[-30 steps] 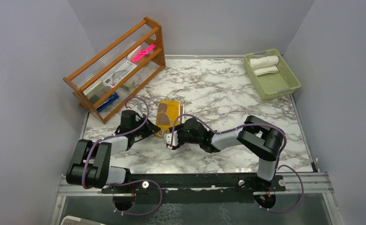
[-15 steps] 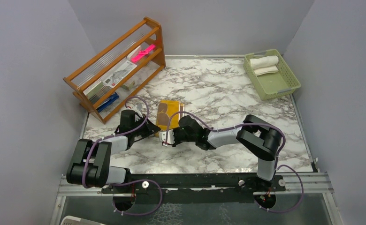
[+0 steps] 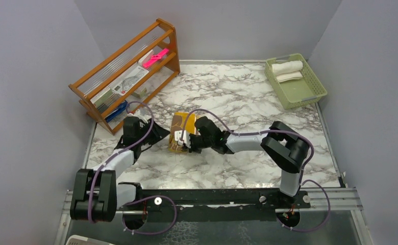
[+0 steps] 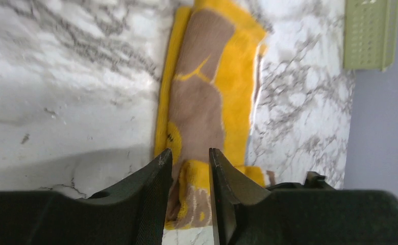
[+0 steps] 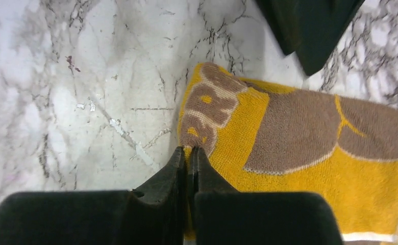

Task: Roll the towels
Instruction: Roll the towel at the center of the board.

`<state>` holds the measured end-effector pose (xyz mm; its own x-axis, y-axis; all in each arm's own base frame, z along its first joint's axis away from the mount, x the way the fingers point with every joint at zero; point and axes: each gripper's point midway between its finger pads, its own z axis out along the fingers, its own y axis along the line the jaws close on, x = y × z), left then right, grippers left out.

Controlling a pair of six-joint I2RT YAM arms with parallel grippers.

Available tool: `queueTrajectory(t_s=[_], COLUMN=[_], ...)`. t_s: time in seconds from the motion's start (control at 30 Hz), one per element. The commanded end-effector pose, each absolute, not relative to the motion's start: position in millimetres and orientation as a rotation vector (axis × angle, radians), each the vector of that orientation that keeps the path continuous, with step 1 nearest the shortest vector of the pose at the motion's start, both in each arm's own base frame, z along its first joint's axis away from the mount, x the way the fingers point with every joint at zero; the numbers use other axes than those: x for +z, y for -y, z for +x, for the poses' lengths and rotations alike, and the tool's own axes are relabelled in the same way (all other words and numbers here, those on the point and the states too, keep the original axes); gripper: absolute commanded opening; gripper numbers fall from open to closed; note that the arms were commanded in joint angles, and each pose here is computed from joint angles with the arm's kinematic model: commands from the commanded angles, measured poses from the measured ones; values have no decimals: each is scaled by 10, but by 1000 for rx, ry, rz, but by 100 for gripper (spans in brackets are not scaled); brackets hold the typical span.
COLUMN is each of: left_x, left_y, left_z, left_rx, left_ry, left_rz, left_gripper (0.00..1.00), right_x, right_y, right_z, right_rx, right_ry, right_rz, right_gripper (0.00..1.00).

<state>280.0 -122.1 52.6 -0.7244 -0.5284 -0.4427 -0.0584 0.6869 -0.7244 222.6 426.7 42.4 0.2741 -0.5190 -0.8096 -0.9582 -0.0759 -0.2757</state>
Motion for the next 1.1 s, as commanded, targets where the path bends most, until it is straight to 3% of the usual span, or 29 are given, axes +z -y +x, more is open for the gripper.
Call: queueTrajectory(t_s=[0.0, 0.3, 0.57, 1.07], left_x=[998, 1289, 1246, 1205], left_y=[1017, 1061, 1274, 1449], left_z=[3017, 2873, 2720, 2656], left_rx=[-827, -869, -1024, -1142], left_ry=[-2108, -2038, -2014, -1997], left_rz=[-471, -402, -281, -243], left_gripper=[37, 40, 35, 35], right_x=[784, 959, 837, 217], right_y=[-4260, -4280, -4281, -4295], right_z=[2084, 2225, 2549, 2846], right_rx=[1050, 1426, 1708, 1806], right_ry=[-1468, -1672, -2022, -2422], right_rz=[-1613, -1440, -1226, -881], right_gripper=[1, 1, 1, 1])
